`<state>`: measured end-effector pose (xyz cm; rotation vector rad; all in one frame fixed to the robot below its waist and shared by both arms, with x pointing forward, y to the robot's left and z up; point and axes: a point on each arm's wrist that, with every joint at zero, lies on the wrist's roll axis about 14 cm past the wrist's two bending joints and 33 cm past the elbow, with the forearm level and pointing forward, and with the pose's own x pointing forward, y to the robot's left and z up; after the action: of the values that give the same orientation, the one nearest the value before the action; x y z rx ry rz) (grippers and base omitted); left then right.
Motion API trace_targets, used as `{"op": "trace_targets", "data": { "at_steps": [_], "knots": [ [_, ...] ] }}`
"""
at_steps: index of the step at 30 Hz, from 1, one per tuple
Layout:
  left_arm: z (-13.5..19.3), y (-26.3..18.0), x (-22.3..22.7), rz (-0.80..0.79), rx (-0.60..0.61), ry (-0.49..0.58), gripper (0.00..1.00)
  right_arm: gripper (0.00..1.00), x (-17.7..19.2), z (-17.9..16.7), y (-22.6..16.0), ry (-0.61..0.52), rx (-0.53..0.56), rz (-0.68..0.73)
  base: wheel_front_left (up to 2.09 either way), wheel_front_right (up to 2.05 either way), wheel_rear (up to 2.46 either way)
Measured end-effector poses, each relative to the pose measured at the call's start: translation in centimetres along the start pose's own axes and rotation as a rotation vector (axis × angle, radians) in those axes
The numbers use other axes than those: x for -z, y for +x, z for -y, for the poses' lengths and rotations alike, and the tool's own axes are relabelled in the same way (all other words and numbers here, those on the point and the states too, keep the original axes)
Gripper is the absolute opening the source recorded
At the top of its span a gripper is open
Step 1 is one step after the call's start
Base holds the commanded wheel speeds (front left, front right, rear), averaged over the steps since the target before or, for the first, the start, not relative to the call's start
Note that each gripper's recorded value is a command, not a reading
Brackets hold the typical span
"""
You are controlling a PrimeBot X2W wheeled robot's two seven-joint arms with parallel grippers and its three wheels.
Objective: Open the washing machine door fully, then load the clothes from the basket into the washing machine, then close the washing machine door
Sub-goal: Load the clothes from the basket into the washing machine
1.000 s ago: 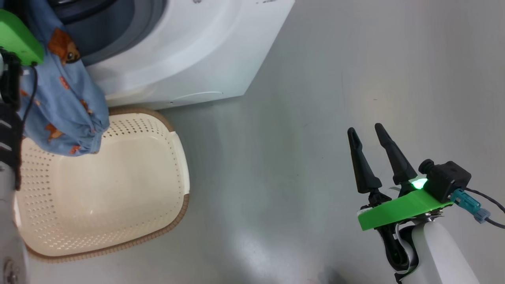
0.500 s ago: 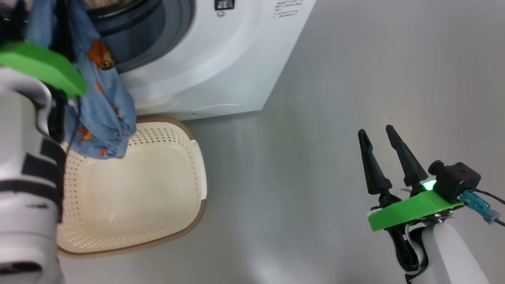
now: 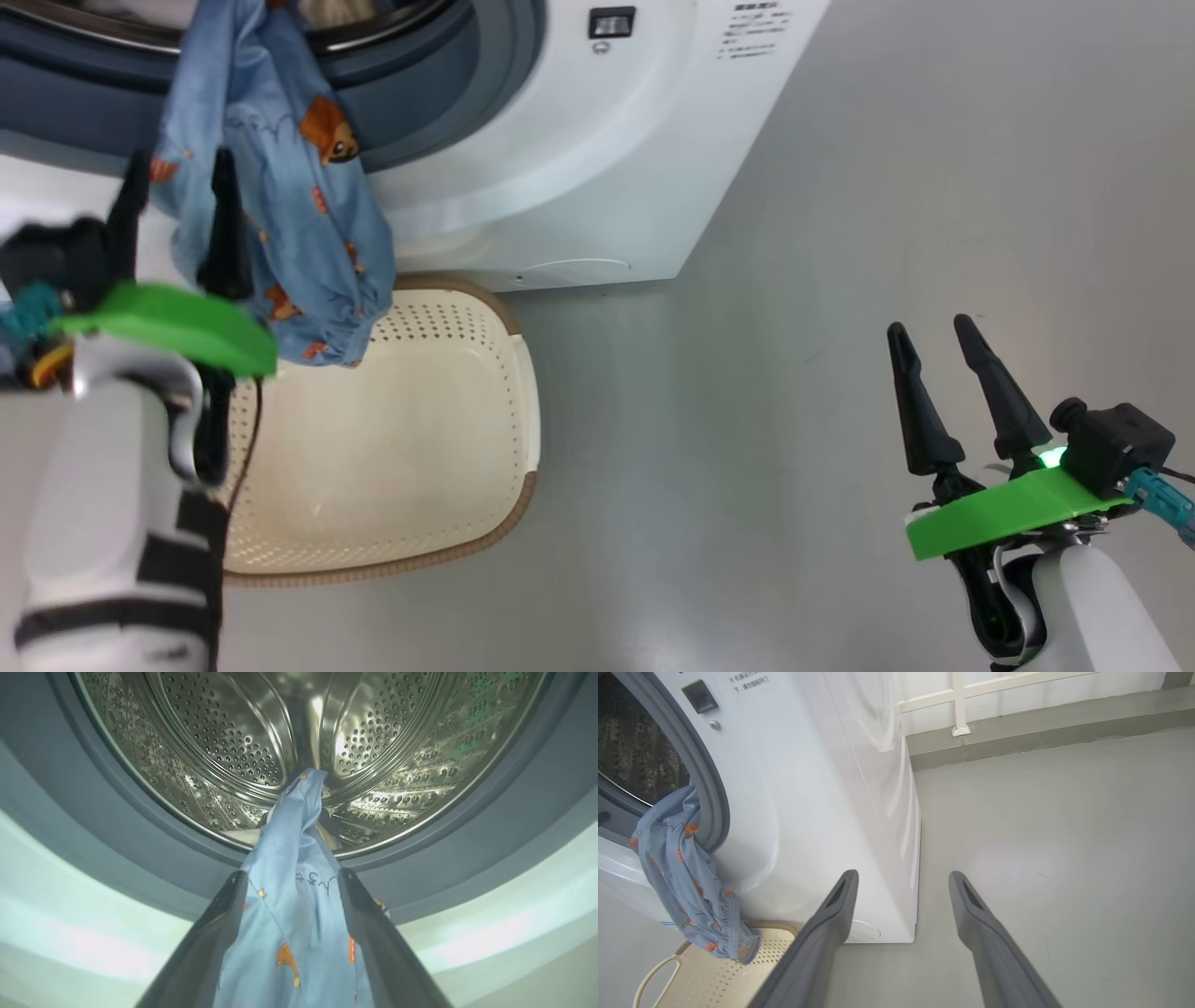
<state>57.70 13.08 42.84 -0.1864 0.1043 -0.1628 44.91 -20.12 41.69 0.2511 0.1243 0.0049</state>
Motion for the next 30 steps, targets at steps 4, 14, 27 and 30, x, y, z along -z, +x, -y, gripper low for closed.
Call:
{"op": "trace_targets", "data": {
  "at_steps": [4, 14, 27, 30],
  "knots": [
    [-0.8, -2.6, 1.2, -0.012, -0.021, -0.001, 1.0, 1.0, 0.0, -0.2, 0.2, 0.001, -0.009, 0.001, 0.0, 0.0, 0.0],
    [-3.1, -8.6, 3.8, -0.057, -0.101, -0.014, 1.0, 1.0, 0.1, -0.5, 0.7, -0.003, -0.023, 0.0, 0.0, 0.0, 0.0],
    [-3.5, -11.8, 5.2, -0.088, -0.142, -0.034, 1.0, 1.0, 0.5, -0.3, 0.9, -0.009, -0.023, -0.011, 0.0, 0.0, 0.0],
    [-3.4, -11.8, 5.5, -0.093, -0.144, -0.039, 1.0, 1.0, 0.7, -0.3, 0.9, -0.008, -0.022, -0.015, 0.0, 0.0, 0.0]
  ]
}}
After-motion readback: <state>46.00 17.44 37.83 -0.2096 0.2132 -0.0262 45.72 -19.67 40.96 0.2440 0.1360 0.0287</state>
